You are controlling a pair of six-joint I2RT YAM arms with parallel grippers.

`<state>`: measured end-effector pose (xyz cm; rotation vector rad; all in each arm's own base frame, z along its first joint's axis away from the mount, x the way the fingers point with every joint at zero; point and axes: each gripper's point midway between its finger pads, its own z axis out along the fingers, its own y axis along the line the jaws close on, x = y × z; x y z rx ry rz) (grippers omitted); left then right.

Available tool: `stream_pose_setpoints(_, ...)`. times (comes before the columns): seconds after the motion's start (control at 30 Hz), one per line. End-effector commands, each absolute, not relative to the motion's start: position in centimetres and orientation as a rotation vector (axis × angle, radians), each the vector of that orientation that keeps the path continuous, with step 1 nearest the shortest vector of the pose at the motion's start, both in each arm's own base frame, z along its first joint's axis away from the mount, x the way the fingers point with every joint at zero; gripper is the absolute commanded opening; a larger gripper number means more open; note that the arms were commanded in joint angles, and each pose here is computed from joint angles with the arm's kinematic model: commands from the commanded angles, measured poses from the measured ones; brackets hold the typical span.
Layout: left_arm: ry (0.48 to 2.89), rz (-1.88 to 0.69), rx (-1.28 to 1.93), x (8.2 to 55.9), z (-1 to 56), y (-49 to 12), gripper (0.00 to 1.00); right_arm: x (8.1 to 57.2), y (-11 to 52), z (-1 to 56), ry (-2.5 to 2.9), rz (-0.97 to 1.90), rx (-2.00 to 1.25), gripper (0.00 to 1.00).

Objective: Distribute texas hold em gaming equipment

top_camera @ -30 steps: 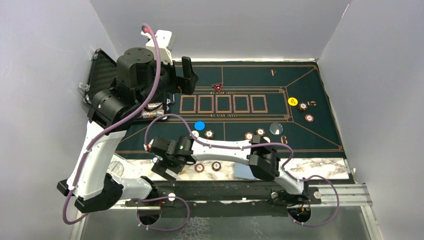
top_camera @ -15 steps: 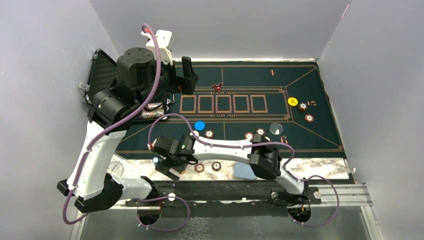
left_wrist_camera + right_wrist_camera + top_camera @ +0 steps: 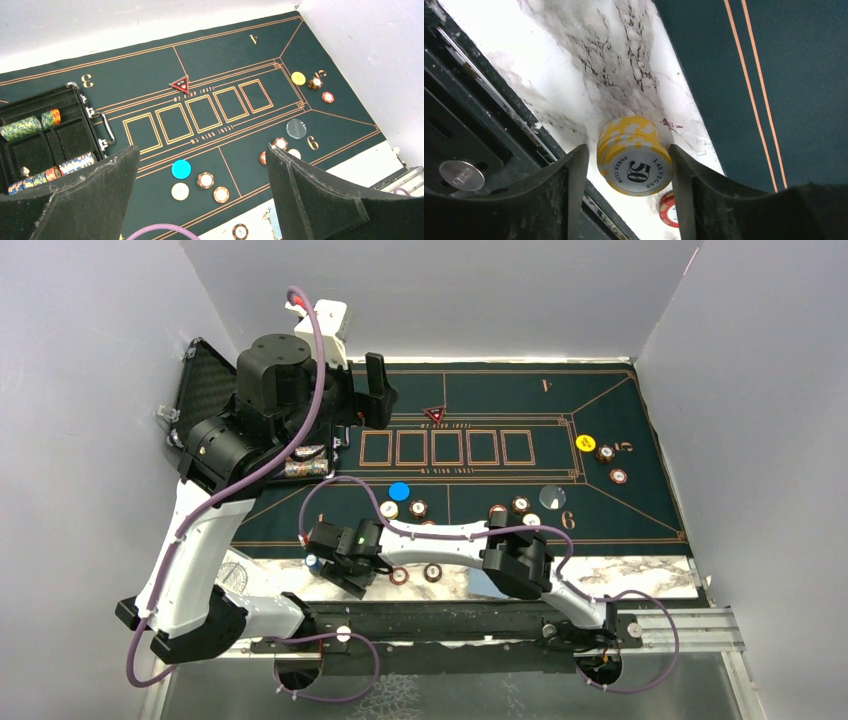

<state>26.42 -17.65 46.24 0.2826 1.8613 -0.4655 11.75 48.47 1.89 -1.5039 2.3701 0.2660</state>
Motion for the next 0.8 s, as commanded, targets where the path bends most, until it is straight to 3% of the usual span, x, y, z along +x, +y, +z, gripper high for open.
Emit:
stream_pose_setpoints(0.0,1.818,-0.461,0.276,26.6,47.5,-17.3,0.99,12.8,47.7,-1.2,2.382,0.145,-1.488,0.57)
stream_pose_setpoints(0.13,1.822,-0.457,0.276,26.6,47.4,-17.3,0.99,13.5,47.6,-1.5,2.366,0.109,-1.47,0.51)
stream_pose_setpoints(0.33,1.83,-0.454,0.273,26.7,47.1,-17.3,0.99,13.6,47.5,-0.2,2.363,0.099,-1.454,0.32)
stream_pose_setpoints(0.57,1.826,-0.438,0.261,27.2,47.3,-17.3,0.99,13.6,48.9,8.5,2.3,0.353,-1.37,0.21)
stream_pose_setpoints(0.77,1.805,-0.381,0.219,28.2,48.0,-16.6,0.99,16.5,44.8,14.5,2.356,0.472,-1.162,0.18)
